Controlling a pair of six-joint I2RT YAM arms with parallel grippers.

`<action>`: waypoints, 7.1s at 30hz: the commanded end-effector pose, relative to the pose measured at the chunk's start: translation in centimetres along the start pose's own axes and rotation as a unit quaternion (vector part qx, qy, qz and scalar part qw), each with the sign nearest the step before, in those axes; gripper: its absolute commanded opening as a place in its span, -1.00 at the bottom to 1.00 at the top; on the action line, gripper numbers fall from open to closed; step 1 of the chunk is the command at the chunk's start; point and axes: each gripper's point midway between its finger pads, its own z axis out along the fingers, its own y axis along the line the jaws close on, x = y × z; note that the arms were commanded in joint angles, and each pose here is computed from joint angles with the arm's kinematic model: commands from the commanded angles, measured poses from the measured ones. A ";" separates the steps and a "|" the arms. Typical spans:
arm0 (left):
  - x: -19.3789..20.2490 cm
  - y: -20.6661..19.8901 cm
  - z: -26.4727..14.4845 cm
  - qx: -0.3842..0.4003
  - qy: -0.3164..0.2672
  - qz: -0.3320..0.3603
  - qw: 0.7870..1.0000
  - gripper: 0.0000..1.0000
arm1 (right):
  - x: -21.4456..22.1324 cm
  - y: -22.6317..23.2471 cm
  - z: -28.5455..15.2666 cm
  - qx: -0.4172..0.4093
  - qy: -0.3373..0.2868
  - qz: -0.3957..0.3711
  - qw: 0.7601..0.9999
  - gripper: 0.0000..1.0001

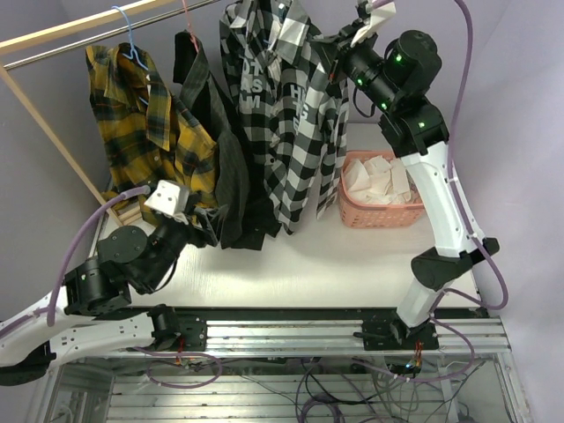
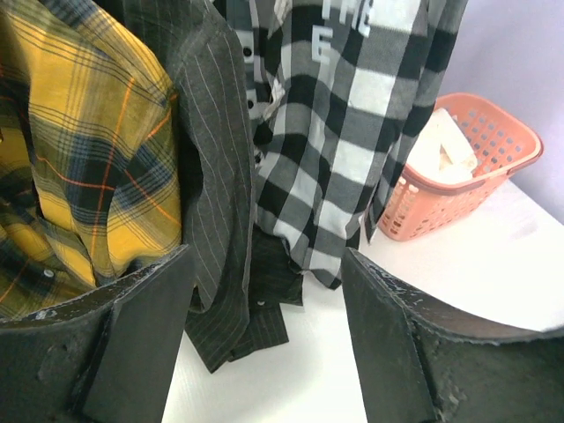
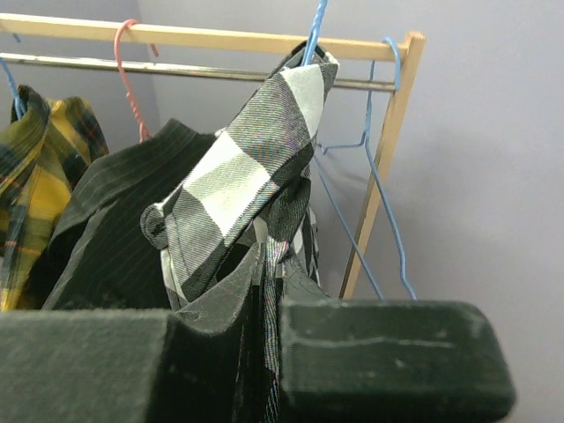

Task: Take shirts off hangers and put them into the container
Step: Pick up the hanger from the clothesline, then remove the shirt from the hanger.

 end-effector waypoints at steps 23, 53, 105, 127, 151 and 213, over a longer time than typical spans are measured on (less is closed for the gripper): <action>-8.7 -4.3 2.8 0.049 -0.061 0.067 0.995 0.54 | -4.5 3.3 -22.6 0.015 0.004 0.018 1.000 -1.00; -18.3 -13.3 13.6 0.194 -0.129 0.135 0.963 0.73 | 1.8 6.2 -26.1 -0.037 0.098 0.050 0.993 -1.00; -12.3 -6.0 13.4 0.273 -0.080 0.137 0.949 0.61 | -5.3 9.9 -27.3 -0.137 -0.043 0.079 0.987 -1.00; -9.8 -6.1 17.2 0.228 -0.093 0.176 0.953 0.04 | -5.2 11.2 -27.8 -0.171 -0.037 0.095 0.980 -1.00; -11.3 0.0 16.2 0.052 -0.021 0.219 0.974 -0.86 | -3.0 1.5 -26.7 0.098 0.066 0.046 0.992 0.27; -15.3 -1.4 4.8 0.040 -0.018 0.201 0.979 -0.86 | 11.3 7.7 -15.2 -0.089 0.085 0.101 0.987 0.10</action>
